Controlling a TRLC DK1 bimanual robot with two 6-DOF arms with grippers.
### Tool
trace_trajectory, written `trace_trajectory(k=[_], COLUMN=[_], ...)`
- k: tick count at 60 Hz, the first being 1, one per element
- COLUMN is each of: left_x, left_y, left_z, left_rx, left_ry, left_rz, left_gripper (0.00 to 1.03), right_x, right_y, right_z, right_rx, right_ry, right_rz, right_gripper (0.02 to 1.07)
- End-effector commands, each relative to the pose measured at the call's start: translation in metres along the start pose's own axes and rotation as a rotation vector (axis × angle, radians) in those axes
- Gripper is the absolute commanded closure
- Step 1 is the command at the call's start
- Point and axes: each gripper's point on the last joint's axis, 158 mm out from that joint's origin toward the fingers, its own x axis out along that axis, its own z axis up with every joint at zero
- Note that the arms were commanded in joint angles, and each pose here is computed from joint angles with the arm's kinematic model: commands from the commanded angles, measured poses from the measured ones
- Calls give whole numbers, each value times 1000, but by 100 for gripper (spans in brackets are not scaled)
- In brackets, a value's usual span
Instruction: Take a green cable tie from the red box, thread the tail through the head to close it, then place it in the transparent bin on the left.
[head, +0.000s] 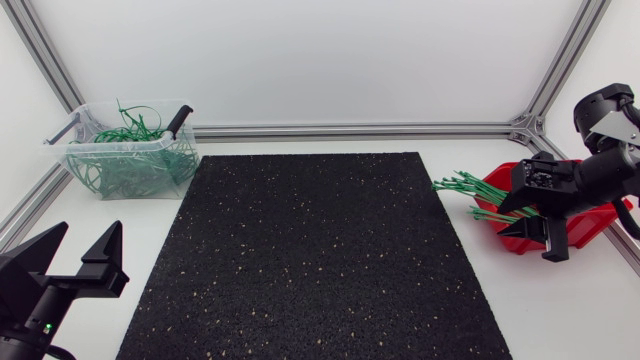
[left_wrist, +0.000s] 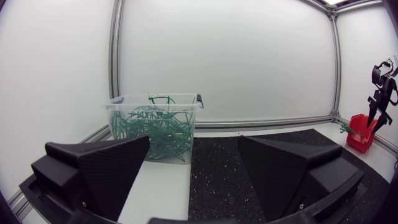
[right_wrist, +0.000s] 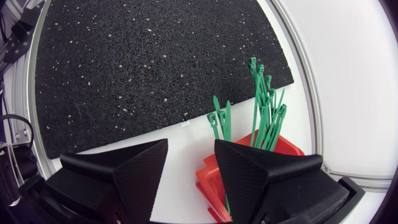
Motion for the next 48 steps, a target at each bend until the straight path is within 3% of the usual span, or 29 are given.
trace_trajectory(k=[1, 20, 48], left_x=[2, 2, 2], left_y=[2, 2, 2], left_z=[-22, -22, -23], left_rx=[-13, -13, -13], left_ry=[50, 50, 53], left_rz=[11, 11, 10], left_gripper=[4, 4, 4], right_x=[13, 35, 51], right_y=[8, 3, -5], right_z=[-6, -11, -10], right_rx=[-26, -38, -64], right_ry=[5, 24, 50], right_rz=[32, 41, 29], right_gripper=[60, 67, 67])
